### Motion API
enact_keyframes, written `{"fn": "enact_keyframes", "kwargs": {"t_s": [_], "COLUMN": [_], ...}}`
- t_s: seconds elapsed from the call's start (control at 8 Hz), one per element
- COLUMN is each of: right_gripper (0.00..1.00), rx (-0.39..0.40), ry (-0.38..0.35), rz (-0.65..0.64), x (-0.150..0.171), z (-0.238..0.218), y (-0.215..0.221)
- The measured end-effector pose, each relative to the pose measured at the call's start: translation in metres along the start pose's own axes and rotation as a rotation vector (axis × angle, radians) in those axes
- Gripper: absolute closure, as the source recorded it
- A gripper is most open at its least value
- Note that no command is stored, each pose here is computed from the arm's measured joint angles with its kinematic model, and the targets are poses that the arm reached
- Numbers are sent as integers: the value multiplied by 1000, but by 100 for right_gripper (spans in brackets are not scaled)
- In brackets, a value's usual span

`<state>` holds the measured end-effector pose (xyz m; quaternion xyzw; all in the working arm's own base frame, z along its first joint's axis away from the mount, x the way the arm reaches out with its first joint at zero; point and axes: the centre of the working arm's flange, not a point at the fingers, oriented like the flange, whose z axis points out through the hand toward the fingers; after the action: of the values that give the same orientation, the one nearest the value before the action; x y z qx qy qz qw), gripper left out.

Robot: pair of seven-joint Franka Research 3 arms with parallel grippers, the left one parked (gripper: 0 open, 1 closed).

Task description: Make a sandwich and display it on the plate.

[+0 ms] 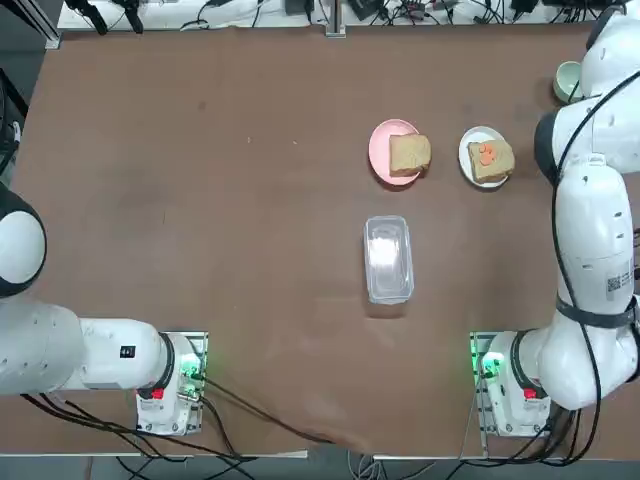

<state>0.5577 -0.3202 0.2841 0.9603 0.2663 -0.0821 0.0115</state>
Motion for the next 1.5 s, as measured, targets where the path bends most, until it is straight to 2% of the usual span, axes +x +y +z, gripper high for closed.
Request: {"fn": "enact_keyframes", "kwargs": {"t_s": [0.25,0.62,1.0,1.38,1.5], "right_gripper": [3,6,7,12,19], "rx": [-6,11,16,12,7], "ry": [6,29,13,-12,-17], "rz": [19,34,54,58,60], "x": [-9,-5,-9,-8,-7], "z": [18,44,66,80,84], "y": [-3,-12,-13,-13,-13]}}
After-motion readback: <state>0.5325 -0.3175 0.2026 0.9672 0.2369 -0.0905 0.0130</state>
